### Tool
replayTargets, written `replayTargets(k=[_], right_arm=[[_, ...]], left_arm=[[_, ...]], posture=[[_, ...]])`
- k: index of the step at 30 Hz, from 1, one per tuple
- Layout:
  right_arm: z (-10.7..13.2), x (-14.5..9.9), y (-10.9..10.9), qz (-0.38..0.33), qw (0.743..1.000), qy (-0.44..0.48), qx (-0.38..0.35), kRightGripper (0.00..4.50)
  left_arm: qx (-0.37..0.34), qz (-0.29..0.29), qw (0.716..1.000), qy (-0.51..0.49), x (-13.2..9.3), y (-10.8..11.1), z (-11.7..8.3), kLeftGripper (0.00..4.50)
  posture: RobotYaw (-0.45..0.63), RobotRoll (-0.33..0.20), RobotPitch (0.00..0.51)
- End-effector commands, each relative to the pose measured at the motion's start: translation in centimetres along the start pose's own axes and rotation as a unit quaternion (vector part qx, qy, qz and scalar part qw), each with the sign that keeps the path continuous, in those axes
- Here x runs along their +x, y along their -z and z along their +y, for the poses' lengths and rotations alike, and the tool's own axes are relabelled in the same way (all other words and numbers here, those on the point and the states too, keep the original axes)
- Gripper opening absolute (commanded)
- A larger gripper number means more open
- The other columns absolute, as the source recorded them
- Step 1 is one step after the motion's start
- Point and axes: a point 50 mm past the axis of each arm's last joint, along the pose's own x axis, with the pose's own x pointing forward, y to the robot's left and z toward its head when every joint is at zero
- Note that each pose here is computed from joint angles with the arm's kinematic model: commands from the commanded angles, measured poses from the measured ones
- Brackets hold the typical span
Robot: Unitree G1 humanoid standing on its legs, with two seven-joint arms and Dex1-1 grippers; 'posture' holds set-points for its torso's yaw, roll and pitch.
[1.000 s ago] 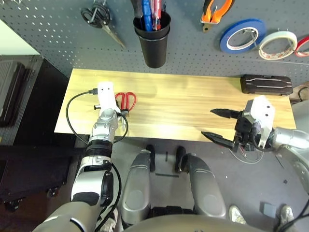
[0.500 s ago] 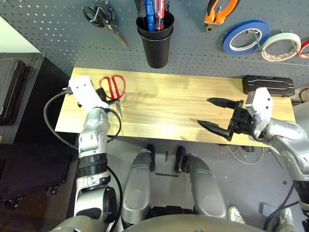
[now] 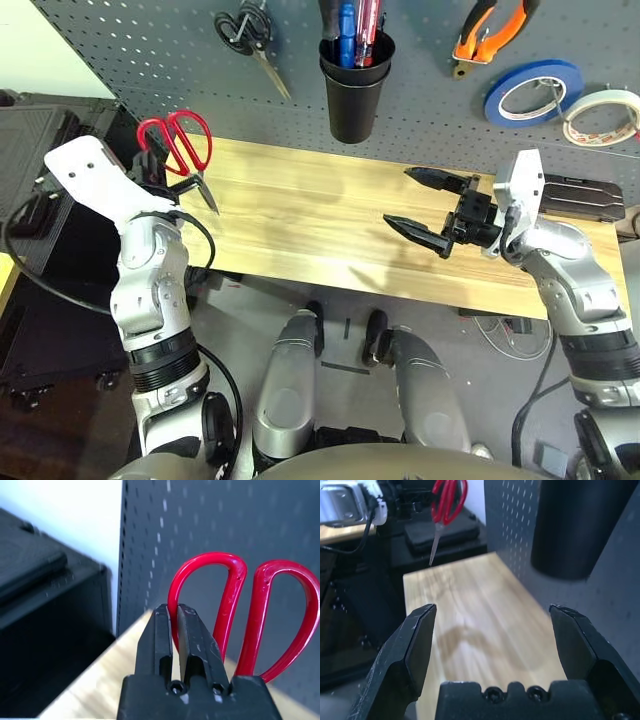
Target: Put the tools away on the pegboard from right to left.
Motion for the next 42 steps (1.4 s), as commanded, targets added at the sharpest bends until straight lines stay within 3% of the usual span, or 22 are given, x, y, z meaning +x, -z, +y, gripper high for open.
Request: replayTargets(k=[1,9,21,37,42], right_arm=[[0.0,0.0,-1.0,-0.011,1.000,0.001,0.002,4.50],[0.0,0.5,-1.8,-0.025,1.000,0.002,0.006,4.50],[-0.7,0.2,-3.2,-0.035,0.999,0.018,-0.006,4.50],[-0.7,-0.5,-4.3,-0.033,0.999,0.021,-0.001,4.50],[-1.0,-0.7,-4.5,-0.030,0.999,0.025,-0.004,4.50]], left_arm=[[-0.013,-0.026,1.000,0.008,0.1,-1.8,-0.3,0.07],[-0.040,-0.065,0.996,0.045,0.6,-4.4,-2.2,0.07],[-0.049,-0.089,0.992,0.074,1.0,-6.4,-3.5,0.07],[-0.087,-0.084,0.983,0.141,0.8,-7.0,-7.1,0.07],[-0.092,-0.077,0.981,0.156,0.6,-6.5,-7.2,0.07]], posture=[[0.25,0.000,0.258],[0.24,0.000,0.249],[0.22,0.000,0.237],[0.18,0.000,0.233],[0.17,0.000,0.235]])
